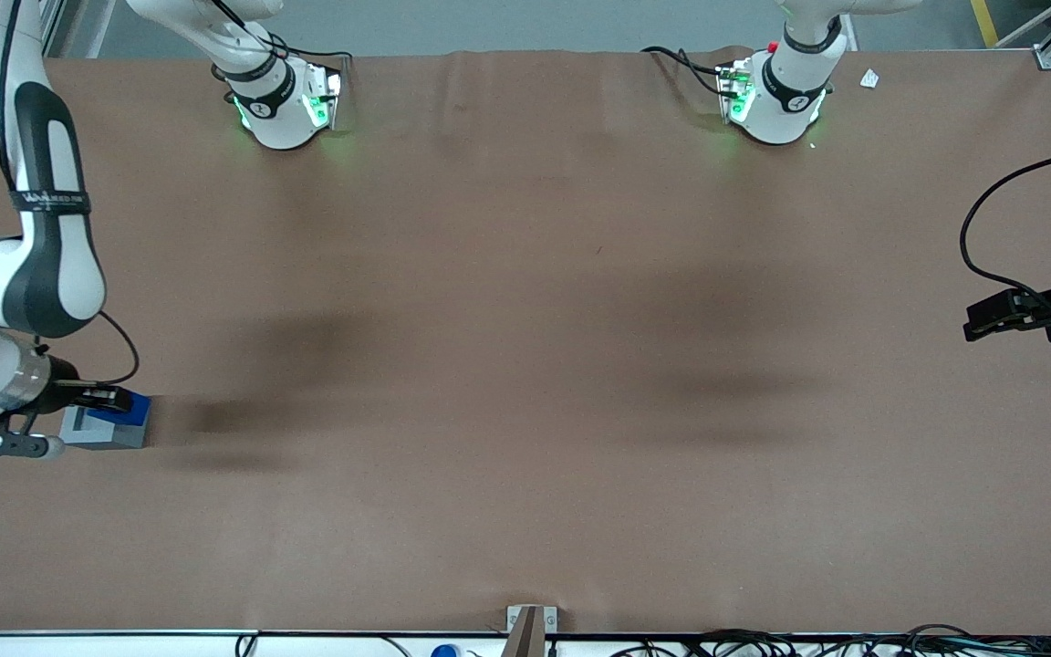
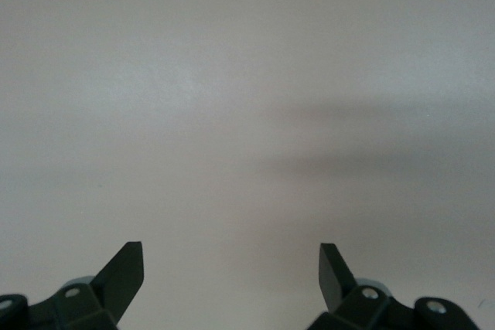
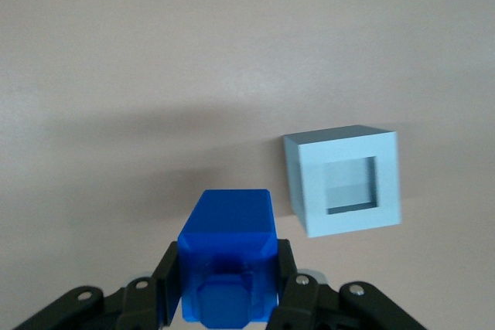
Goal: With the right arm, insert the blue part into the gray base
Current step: 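Carry the blue block over the gray base's square recess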
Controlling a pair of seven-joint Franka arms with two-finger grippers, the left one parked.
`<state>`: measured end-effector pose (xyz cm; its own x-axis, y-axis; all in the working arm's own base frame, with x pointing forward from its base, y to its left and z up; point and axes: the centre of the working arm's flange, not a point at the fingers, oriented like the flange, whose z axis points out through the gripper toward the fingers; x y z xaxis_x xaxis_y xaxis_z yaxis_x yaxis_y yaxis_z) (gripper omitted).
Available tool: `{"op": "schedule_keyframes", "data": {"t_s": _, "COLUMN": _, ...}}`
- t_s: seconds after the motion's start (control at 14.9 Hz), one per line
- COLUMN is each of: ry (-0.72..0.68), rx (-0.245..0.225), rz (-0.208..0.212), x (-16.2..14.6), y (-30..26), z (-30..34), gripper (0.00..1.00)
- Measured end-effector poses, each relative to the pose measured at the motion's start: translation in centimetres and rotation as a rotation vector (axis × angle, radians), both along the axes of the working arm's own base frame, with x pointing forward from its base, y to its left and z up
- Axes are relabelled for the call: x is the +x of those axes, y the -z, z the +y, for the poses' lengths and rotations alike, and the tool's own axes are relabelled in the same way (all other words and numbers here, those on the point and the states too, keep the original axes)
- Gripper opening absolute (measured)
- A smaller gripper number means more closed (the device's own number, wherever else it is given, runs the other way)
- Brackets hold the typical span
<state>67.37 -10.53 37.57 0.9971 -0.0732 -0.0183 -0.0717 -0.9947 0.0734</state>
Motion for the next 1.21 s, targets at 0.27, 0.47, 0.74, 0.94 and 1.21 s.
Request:
{"op": "schedule_keyframes", "data": {"t_s": 0.27, "ry": -0.086, "rx": 0.002, "rz": 0.015, "x": -1.0, "y": -0.1, "z": -5.6, "gripper": 0.51}}
{"op": "schedule_keyframes", "data": {"t_s": 0.47, "ry": -0.151, "rx": 0.007, "rz": 0.026, "x": -1.9, "y": 0.1, "z": -8.9, "gripper": 0.51}}
{"op": "schedule_keyframes", "data": {"t_s": 0.74, "ry": -0.159, "rx": 0.007, "rz": 0.029, "x": -2.0, "y": 0.7, "z": -9.7, "gripper": 0.51}}
{"op": "schedule_keyframes", "data": {"t_s": 0.94, "ry": -0.159, "rx": 0.005, "rz": 0.032, "x": -1.9, "y": 1.7, "z": -9.8, "gripper": 0.51}}
{"op": "schedule_keyframes", "data": {"t_s": 1.21, "ry": -0.139, "rx": 0.034, "rz": 0.035, "x": -1.8, "y": 3.3, "z": -9.9, "gripper": 0.51}}
